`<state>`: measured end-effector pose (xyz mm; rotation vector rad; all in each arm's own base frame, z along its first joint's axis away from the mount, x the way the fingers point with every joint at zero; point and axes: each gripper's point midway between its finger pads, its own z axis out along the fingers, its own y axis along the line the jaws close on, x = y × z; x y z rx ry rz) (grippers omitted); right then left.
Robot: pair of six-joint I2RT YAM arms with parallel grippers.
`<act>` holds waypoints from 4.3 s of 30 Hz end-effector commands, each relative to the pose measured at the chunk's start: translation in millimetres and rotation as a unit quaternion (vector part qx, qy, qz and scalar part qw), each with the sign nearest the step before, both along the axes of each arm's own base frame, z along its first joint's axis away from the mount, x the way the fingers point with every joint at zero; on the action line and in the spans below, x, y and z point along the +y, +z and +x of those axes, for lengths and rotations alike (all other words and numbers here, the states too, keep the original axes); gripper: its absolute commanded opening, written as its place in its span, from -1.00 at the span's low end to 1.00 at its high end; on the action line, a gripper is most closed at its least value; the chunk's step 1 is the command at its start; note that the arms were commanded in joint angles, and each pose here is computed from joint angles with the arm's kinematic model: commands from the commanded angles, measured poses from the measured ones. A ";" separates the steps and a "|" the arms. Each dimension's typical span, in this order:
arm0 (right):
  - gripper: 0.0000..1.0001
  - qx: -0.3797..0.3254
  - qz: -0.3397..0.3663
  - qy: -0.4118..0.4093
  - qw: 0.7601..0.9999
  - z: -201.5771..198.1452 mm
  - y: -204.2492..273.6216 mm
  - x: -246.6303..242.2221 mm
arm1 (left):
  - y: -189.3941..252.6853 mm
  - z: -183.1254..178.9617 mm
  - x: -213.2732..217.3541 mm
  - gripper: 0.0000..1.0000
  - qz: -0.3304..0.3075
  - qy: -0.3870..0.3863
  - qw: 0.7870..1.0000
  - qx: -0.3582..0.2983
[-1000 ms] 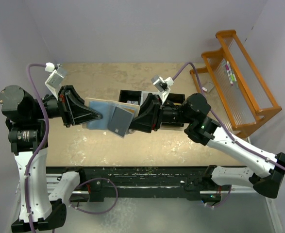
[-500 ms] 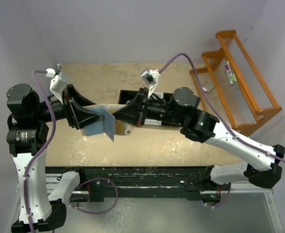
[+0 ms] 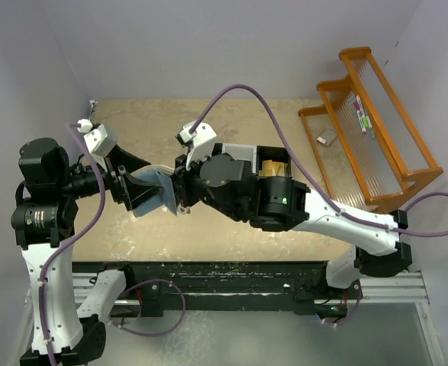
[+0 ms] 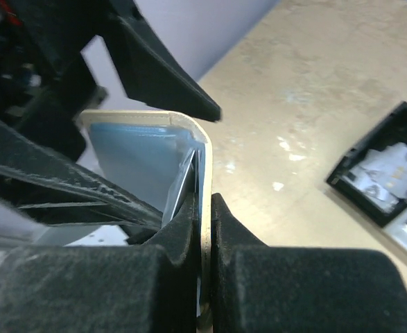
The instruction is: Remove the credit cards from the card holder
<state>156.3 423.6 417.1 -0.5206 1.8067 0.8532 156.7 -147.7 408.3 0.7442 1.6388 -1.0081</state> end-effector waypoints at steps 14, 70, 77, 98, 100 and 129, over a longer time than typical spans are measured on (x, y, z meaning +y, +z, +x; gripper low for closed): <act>-1.00 -0.079 -0.114 -0.116 0.984 20.4 -8.5 -25.1 | -9.4 6.0 13.4 0.86 0.041 0.069 0.994 -0.077; 0.55 0.015 0.150 0.163 0.975 23.0 14.1 -78.9 | 5.8 -31.7 -18.1 -0.97 -0.102 -0.128 0.975 0.148; 0.60 -0.012 0.152 0.076 0.985 46.0 43.2 -112.0 | -15.6 -0.4 -13.0 -1.00 -0.091 -0.072 0.973 0.197; 0.09 0.090 0.207 0.254 0.940 7.0 -1.2 -39.4 | -20.5 10.9 -9.6 -1.00 -0.074 -0.050 0.979 0.183; 0.09 0.109 0.201 0.265 0.937 3.8 -11.7 -36.7 | -15.5 6.0 -11.6 -1.00 -0.082 -0.067 0.977 0.183; -0.57 0.101 0.280 0.342 0.891 -6.2 18.9 -18.4 | 12.8 -42.5 -17.6 -1.00 -0.114 -0.189 0.959 0.178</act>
